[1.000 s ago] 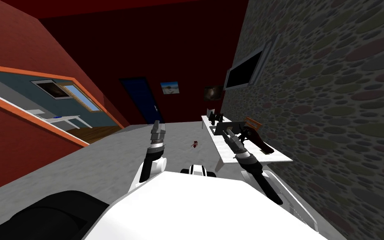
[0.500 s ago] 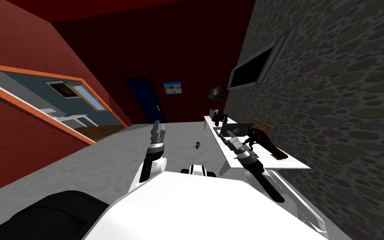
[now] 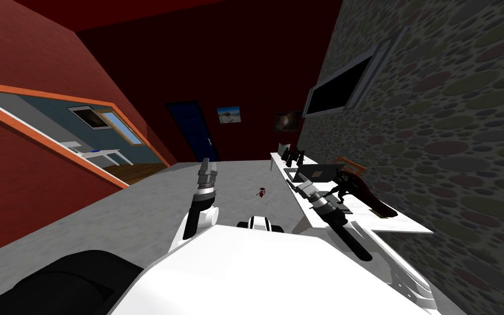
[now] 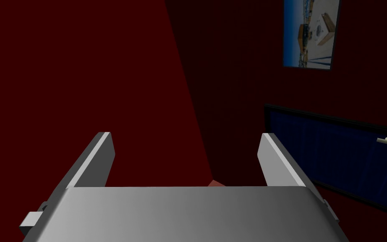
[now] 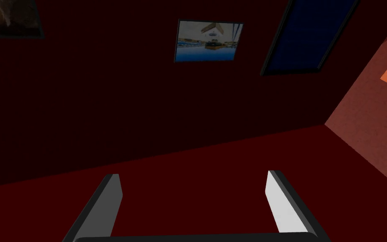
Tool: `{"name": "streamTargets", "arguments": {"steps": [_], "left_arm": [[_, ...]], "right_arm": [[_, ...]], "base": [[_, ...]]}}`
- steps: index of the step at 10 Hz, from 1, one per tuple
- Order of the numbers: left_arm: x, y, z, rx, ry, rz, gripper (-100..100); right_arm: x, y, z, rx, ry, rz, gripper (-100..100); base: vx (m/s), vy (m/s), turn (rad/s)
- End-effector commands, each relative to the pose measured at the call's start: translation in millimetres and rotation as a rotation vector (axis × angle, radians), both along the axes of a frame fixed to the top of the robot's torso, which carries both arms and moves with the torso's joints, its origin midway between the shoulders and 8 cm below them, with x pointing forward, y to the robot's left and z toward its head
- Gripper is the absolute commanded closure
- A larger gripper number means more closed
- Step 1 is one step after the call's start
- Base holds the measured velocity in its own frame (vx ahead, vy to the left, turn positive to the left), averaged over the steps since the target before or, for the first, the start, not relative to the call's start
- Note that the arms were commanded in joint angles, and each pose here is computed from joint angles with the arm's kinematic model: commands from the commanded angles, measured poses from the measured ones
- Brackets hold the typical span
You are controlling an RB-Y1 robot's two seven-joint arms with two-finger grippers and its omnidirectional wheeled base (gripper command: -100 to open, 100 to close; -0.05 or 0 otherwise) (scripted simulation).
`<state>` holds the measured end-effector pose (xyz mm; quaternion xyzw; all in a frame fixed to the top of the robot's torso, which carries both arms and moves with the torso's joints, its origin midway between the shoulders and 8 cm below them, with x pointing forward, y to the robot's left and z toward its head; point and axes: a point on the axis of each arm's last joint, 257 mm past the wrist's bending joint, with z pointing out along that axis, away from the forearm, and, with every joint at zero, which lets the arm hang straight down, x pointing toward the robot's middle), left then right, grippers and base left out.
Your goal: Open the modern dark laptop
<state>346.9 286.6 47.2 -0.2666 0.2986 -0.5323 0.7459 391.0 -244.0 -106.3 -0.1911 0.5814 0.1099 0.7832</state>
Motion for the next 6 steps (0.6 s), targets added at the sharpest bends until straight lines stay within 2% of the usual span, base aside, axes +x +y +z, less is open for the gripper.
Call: {"name": "streamTargets", "arguments": {"steps": [1, 3, 4, 6], "left_arm": [[0.0, 0.0, 0.0, 0.000, 0.000, 0.000, 0], [0.0, 0.0, 0.0, 0.000, 0.000, 0.000, 0], [0.0, 0.0, 0.0, 0.000, 0.000, 0.000, 0], [0.0, 0.0, 0.0, 0.000, 0.000, 0.000, 0]], "right_arm": [[4.5, -12, -17.4, -0.149, 0.001, -0.036, -100], [11.9, -31, -37.8, -0.325, 0.007, -0.074, -100], [11.8, -30, -38.6, -0.341, 0.003, -0.076, -100], [18.8, -52, -56.3, -0.519, 0.004, -0.110, -100]], "base": [[0.074, 0.068, 0.006], [0.074, 0.049, 0.008], [0.072, 0.040, 0.004], [0.090, 0.033, -0.011]]}}
